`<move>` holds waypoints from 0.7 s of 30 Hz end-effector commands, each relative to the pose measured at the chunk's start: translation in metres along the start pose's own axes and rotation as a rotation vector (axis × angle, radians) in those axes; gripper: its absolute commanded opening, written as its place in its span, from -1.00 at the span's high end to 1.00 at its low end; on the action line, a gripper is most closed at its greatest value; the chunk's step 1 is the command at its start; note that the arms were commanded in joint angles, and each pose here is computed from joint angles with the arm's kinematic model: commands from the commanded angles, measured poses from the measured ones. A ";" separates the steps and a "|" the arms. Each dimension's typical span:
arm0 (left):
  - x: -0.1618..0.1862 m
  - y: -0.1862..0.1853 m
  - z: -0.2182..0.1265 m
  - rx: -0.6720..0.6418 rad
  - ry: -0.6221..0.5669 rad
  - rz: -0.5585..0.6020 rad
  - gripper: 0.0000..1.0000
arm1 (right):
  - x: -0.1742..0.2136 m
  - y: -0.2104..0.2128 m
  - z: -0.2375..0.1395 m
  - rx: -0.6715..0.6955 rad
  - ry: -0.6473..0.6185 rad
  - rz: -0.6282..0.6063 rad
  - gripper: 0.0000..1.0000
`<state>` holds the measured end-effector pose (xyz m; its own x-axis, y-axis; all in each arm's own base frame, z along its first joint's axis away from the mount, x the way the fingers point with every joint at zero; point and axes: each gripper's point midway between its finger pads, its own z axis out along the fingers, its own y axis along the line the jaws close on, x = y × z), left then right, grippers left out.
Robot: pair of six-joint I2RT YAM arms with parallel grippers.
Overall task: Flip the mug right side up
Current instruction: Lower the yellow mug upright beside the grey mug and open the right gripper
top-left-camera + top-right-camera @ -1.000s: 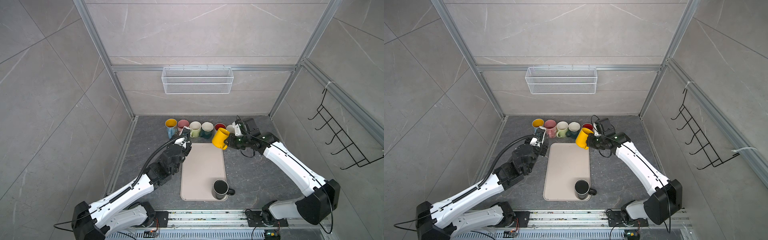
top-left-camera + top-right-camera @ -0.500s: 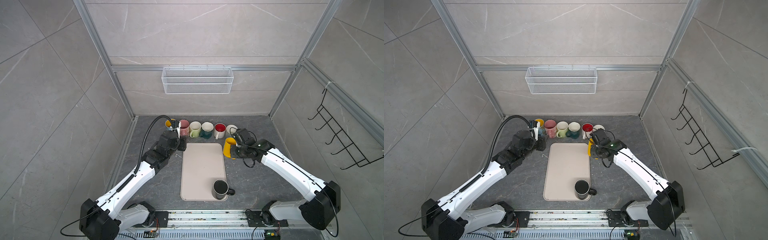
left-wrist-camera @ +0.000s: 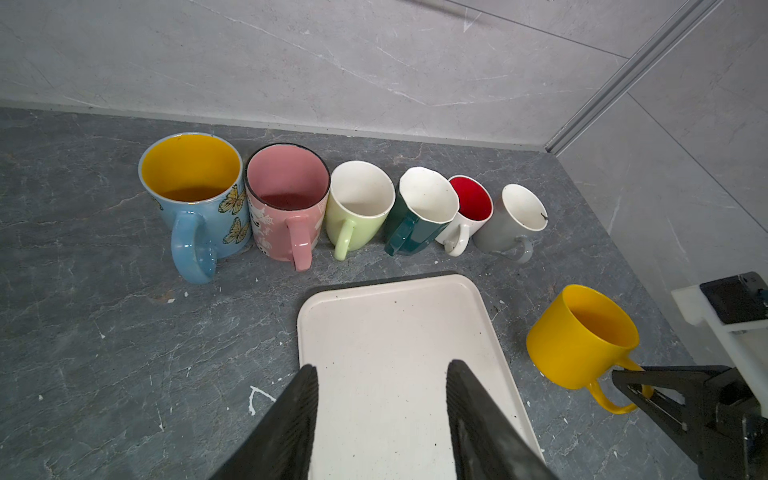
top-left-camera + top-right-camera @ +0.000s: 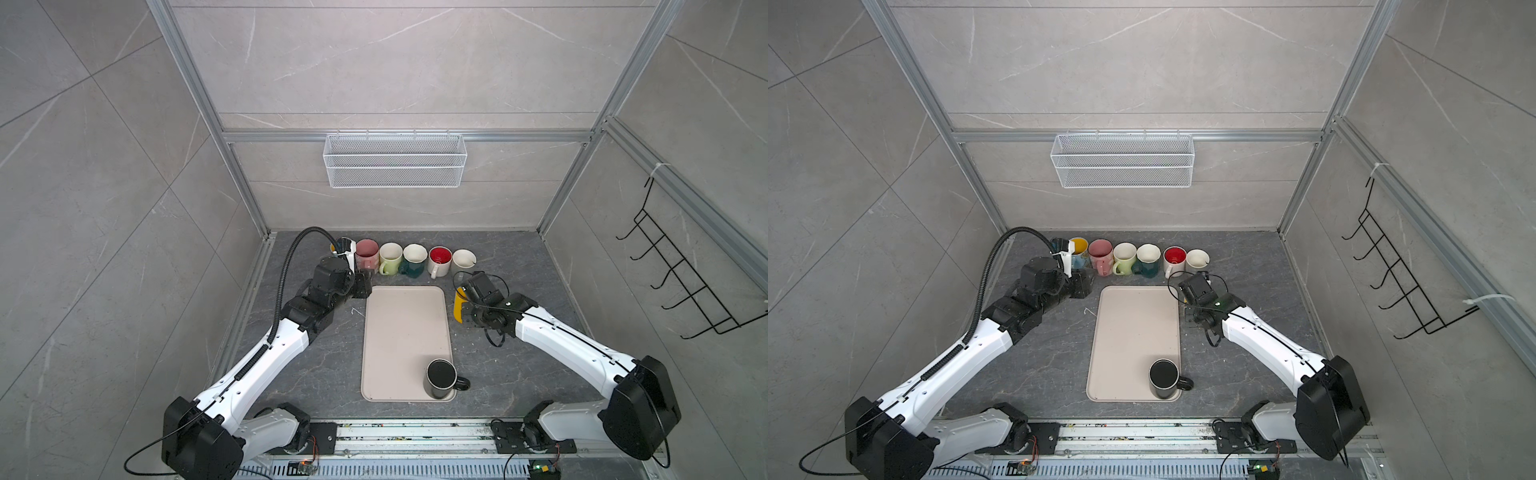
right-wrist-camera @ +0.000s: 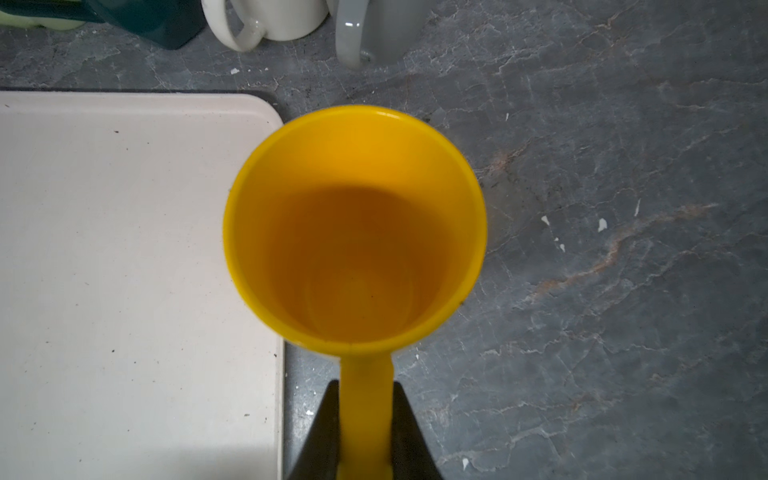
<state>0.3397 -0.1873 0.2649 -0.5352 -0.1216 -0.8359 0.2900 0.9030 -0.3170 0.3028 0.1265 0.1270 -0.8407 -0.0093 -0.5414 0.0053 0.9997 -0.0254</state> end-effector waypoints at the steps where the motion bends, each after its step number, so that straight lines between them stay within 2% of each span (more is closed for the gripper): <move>1: -0.014 -0.005 -0.005 0.028 -0.042 -0.028 -0.06 | -0.026 0.007 0.002 -0.009 -0.127 0.024 1.00; 21: -0.019 0.009 -0.008 -0.031 -0.082 -0.069 -0.06 | -0.020 -0.002 0.036 0.079 -0.129 0.060 1.00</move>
<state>0.3434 -0.1803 0.2644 -0.5370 -0.1696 -0.8263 0.2465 0.9053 -0.3460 0.3272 0.1276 0.1011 -0.8070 0.0017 -0.5906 0.0455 0.9972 -0.0593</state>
